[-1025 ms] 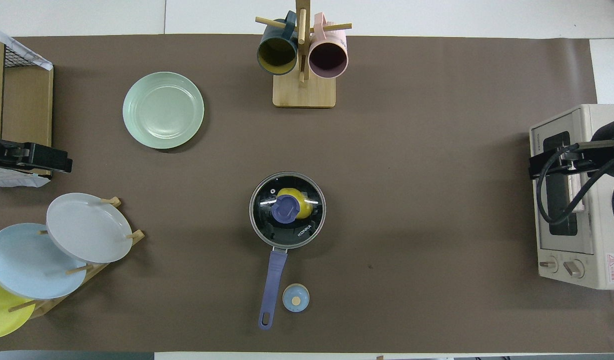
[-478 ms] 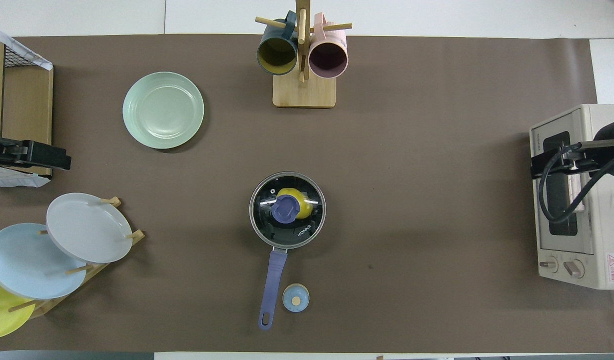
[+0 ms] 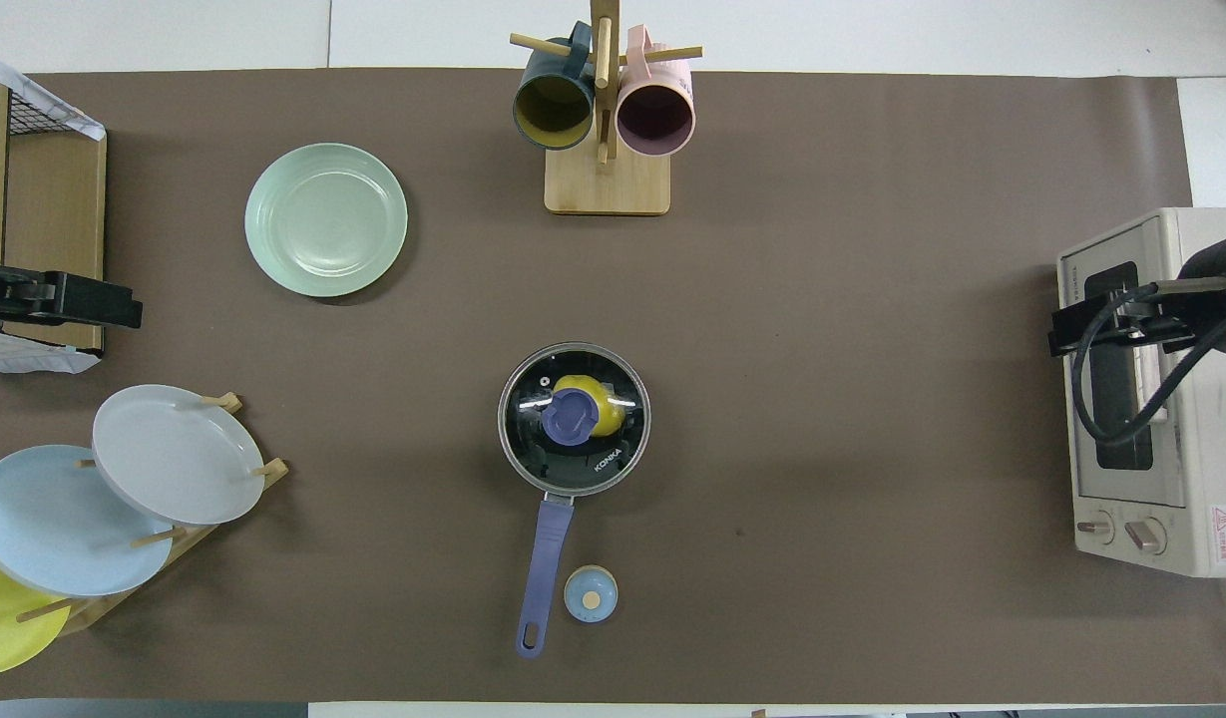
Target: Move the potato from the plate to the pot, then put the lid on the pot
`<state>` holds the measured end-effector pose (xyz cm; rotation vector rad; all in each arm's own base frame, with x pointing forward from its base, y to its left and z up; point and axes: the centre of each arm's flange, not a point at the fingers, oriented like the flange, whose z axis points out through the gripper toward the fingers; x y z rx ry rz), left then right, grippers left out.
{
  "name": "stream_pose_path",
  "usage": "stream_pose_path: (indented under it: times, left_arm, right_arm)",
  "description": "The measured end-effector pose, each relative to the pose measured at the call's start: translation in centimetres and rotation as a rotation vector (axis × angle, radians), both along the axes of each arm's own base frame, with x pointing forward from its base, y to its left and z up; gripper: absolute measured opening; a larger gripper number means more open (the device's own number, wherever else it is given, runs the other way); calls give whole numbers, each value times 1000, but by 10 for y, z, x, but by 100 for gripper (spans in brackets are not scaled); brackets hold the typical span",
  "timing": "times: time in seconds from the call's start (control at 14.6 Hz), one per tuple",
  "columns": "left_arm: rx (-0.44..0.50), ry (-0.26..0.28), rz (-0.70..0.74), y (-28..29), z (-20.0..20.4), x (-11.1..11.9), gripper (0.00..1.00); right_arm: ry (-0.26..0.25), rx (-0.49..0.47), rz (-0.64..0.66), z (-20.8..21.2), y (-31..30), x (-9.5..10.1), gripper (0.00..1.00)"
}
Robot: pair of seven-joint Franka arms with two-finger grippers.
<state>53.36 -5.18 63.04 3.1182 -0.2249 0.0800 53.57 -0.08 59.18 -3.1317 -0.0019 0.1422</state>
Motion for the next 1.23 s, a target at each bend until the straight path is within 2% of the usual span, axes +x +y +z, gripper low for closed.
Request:
stream_pose_path:
  times: [1.23]
  left_arm:
    - [-1,-9,5,3,0,1,100]
  right_arm:
    - [-17,11,1,15,1,-9,100]
